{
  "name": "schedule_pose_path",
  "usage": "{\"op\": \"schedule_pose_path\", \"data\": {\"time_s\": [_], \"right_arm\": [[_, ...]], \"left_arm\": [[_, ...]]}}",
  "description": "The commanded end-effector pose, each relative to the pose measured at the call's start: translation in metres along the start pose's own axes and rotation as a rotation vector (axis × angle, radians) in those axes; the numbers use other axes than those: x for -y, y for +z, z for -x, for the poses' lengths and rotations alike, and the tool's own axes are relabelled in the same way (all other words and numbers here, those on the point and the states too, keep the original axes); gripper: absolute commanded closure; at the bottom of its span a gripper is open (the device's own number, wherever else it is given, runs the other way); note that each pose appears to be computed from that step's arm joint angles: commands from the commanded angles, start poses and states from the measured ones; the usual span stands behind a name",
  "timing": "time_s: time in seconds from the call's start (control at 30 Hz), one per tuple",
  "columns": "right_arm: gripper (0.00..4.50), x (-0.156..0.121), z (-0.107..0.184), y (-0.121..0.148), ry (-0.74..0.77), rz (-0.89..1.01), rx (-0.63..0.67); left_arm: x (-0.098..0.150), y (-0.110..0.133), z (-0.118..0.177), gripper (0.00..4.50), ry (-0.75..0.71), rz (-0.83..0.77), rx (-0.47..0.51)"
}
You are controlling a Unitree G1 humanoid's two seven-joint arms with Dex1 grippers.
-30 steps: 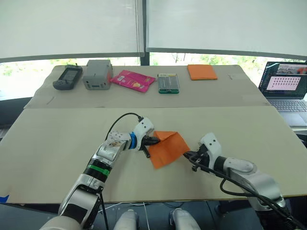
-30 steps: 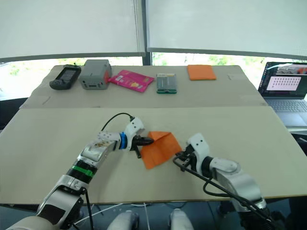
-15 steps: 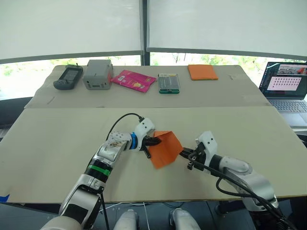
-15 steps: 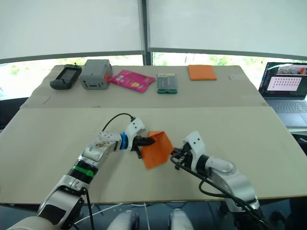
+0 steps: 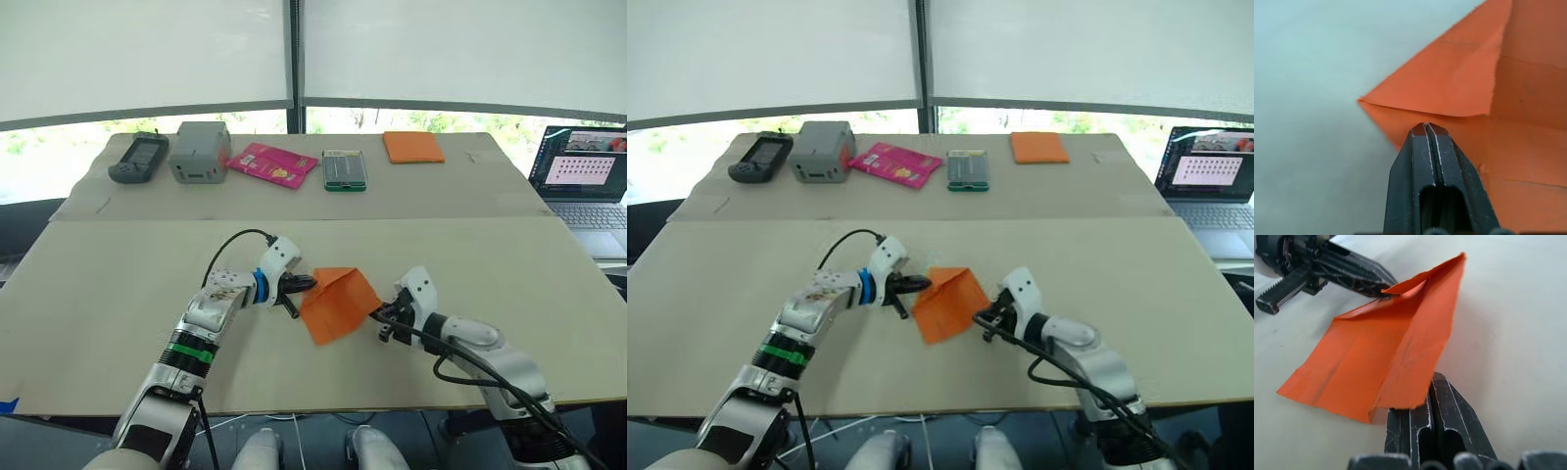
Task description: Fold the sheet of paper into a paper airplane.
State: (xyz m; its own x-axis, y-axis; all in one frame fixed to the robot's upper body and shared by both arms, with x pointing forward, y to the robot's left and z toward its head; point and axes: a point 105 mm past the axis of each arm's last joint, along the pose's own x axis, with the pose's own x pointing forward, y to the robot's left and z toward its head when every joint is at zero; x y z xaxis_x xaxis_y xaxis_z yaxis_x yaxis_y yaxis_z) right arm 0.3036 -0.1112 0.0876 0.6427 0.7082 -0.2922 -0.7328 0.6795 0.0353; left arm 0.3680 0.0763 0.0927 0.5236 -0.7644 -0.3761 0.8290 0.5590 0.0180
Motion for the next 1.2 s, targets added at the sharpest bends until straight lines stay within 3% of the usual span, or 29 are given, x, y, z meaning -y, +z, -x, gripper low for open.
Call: {"op": "schedule_pose_path", "data": {"time_s": [0.03, 0.27, 0.5, 0.83, 1.2], "right_arm": [[4.45, 0.000, 0.000, 0.013, 0.003, 0.039, 0.048], [4.45, -0.002, 0.000, 0.016, 0.009, 0.052, 0.050], [4.45, -0.004, -0.002, 0.023, 0.027, 0.063, 0.076], [4.45, -0.010, -0.014, 0.032, 0.073, 0.085, 0.113], [4.45, -0.008, -0.027, 0.038, 0.099, 0.116, 0.132]], "left_arm": [[0.001, 0.021, -0.001, 4.50, 0.009, -0.032, 0.069], [0.012, 0.024, -0.015, 4.50, -0.024, -0.043, 0.076], [0.028, 0.013, -0.033, 4.50, -0.096, -0.086, -0.004], [0.020, 0.006, -0.022, 4.50, -0.059, -0.059, -0.002], [0.030, 0.000, -0.010, 4.50, -0.053, -0.010, 0.018]]}}
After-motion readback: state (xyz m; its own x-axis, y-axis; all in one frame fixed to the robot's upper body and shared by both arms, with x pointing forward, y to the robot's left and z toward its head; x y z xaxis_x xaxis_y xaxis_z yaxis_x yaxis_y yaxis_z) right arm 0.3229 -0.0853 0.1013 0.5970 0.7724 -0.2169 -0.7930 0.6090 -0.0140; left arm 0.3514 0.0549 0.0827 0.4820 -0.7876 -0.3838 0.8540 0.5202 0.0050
